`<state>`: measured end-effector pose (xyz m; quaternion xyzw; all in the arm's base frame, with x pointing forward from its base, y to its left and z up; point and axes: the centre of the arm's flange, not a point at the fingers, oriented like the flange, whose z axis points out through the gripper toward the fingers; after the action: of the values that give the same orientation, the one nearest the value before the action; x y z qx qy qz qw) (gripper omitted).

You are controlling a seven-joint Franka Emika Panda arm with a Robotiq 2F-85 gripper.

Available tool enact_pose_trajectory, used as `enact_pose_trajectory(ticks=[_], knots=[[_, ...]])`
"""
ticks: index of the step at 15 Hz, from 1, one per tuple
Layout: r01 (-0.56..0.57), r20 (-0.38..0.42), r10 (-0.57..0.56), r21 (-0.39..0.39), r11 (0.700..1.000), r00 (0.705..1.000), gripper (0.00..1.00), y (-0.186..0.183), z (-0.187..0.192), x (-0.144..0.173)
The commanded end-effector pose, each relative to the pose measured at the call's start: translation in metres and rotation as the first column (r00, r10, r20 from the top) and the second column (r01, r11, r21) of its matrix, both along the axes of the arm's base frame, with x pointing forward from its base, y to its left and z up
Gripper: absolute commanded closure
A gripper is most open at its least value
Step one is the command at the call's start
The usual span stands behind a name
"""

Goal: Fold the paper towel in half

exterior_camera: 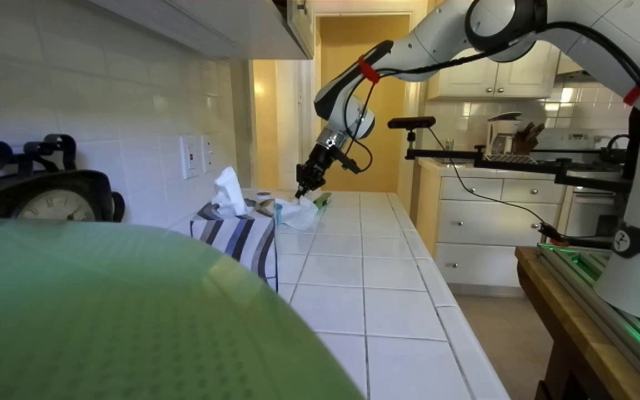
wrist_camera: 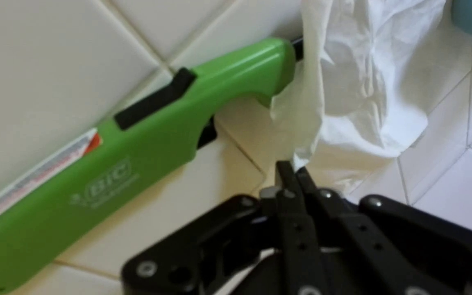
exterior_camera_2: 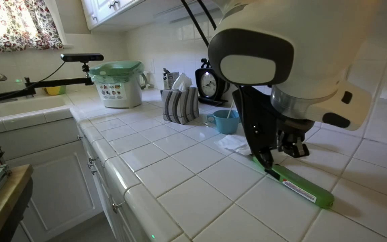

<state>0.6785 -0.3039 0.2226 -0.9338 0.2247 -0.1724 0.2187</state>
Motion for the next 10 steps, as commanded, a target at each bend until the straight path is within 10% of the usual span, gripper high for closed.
enact_pose_trajectory(ticks=[1,10], knots=[[-0.016,0.021,0.017,-0.007,1.0,1.0,1.0,-0.004,0.001,0.004],[-0.086,0.006,0.092,-0.274,0.958,0.996,1.0,0.021,0.046,-0.001]])
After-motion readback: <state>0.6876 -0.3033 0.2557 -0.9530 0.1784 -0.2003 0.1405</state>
